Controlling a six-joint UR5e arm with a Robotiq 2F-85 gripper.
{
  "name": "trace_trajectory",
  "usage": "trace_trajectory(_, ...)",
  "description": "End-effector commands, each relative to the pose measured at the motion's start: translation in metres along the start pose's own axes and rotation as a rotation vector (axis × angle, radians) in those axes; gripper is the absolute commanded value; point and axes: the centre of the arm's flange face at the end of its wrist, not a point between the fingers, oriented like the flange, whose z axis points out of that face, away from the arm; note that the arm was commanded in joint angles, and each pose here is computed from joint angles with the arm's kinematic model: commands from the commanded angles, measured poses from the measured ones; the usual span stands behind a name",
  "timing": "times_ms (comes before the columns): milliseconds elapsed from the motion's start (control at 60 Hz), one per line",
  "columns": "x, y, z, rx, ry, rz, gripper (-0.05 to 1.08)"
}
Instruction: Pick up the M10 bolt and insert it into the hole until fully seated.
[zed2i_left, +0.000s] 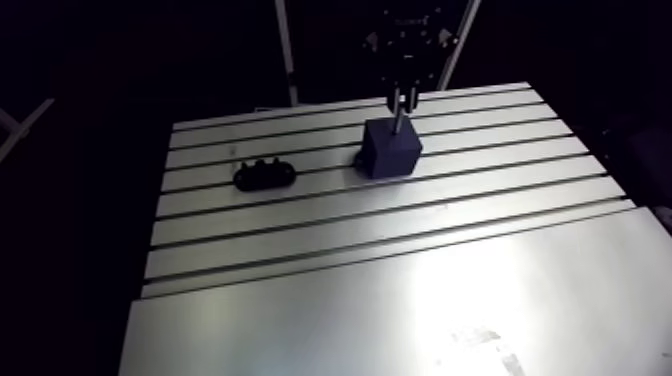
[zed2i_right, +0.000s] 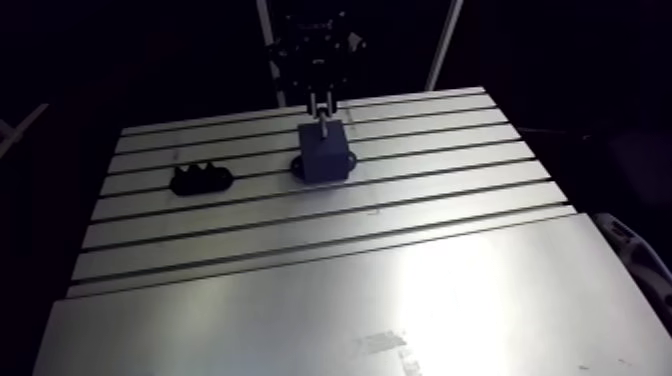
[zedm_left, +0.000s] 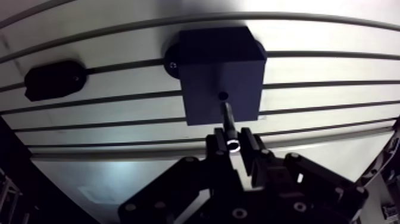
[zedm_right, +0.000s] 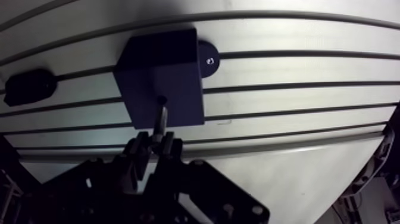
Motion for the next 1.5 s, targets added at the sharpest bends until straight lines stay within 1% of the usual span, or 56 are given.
trace_trajectory(17, 0.002, -0.0005, -0.0017, -0.003, 0.019, -0.003, 1.08)
trace_trajectory(217, 0.0024, -0.0005, -0.0021, -0.003, 0.023, -0.002, 1.08)
trace_trajectory(317, 0.0049, -0.0004, 0.002, -0.002, 0.015, -0.003, 1.08)
trace_trajectory(500, 0.0056, 0.0006, 0.0029, -0.001, 0.014, -0.002, 1.08)
trace_trajectory(1200, 0.0047, -0.0027, 0.0023, 0.0, 0.014, -0.009, 1.08)
trace_trajectory(1500, 0.0049, 0.0008, 0.0022, -0.004, 0.013, -0.005, 1.08)
